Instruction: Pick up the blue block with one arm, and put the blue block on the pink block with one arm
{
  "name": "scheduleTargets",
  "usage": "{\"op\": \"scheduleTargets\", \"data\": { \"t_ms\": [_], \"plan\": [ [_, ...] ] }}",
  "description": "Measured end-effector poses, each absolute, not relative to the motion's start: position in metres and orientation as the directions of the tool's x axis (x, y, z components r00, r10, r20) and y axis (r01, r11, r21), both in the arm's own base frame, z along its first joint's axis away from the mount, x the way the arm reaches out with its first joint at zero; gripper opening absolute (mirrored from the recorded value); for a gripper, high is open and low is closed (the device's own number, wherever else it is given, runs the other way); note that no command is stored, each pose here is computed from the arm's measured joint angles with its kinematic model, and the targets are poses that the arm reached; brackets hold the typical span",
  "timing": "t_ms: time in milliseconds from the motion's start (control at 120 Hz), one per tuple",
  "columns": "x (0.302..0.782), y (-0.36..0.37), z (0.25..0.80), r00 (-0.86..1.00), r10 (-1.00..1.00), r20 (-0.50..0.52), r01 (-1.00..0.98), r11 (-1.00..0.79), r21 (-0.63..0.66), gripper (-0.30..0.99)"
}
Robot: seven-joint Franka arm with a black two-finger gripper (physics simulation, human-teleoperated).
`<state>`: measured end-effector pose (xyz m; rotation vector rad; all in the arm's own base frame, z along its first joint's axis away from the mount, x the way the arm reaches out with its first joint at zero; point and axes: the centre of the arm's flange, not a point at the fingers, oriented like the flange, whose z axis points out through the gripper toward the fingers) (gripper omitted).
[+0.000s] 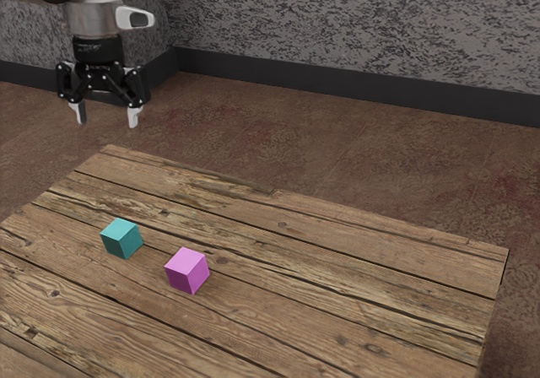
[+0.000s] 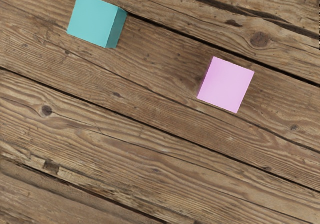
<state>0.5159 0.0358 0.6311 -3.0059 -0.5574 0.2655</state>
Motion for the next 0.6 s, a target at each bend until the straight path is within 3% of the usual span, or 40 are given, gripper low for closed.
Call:
{"op": "scheduleTargets", "data": {
  "t_ms": [242,450,600],
  "plan": [
    [0.538,0.02,0.633,0.947,0.319,-0.045,0.315,-0.946,-0.077,0.69],
    [0.53,0.017,0.648,0.936,0.353,-0.023,0.349,-0.932,-0.099,0.69],
    [0.521,0.098,0.525,0.859,0.485,-0.163,0.472,-0.875,-0.109,0.69]
  ]
}}
